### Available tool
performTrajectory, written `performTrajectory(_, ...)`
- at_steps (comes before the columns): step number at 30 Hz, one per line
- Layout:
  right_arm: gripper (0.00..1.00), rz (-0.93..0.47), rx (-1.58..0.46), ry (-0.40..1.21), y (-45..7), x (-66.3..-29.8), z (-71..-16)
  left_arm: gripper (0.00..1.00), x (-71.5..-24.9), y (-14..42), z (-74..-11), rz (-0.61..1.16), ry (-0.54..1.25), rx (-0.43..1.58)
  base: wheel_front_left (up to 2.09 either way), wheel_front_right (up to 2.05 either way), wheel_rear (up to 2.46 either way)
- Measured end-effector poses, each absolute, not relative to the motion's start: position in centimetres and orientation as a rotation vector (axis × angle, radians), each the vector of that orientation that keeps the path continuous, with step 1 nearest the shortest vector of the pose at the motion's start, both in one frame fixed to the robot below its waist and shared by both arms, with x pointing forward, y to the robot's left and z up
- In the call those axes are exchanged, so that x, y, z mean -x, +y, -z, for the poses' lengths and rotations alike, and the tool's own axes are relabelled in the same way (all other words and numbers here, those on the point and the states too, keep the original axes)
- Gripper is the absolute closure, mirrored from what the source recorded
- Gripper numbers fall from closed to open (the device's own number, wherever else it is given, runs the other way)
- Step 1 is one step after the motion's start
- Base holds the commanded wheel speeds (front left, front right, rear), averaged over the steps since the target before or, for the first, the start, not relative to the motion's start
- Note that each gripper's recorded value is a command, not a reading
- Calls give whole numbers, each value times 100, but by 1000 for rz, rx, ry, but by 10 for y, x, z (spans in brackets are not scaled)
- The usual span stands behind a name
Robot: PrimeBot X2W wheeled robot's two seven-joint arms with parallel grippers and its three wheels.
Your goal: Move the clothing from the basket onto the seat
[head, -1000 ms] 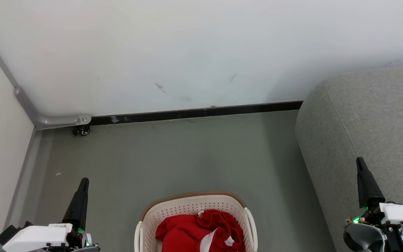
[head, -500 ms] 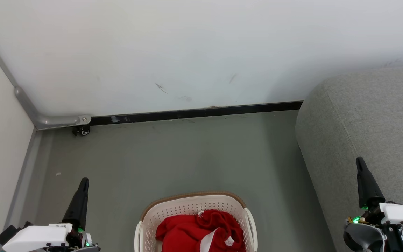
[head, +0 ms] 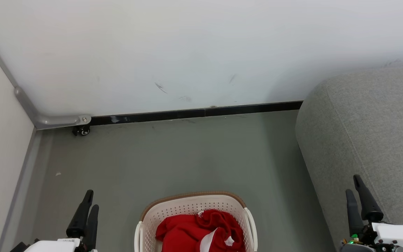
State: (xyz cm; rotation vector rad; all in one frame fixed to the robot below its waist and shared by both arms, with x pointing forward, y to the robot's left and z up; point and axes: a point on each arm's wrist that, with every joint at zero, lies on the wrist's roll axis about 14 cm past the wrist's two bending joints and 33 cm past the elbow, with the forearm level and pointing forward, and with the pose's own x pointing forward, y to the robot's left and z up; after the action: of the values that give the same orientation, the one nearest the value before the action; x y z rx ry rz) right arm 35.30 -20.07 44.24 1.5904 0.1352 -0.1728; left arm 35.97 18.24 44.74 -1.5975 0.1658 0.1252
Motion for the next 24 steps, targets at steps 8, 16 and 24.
performTrajectory(8,0,169,-1569,125,-198,-354,-445,0,-361,179,-451,-119,157,1583,0,0,0)
performTrajectory(16,0,152,-1498,123,-194,-355,-449,0,-362,175,-455,-102,148,1511,0,0,0)
performTrajectory(24,0,135,-1361,127,-194,-357,-452,0,-364,171,-461,-75,146,1410,0,0,0)
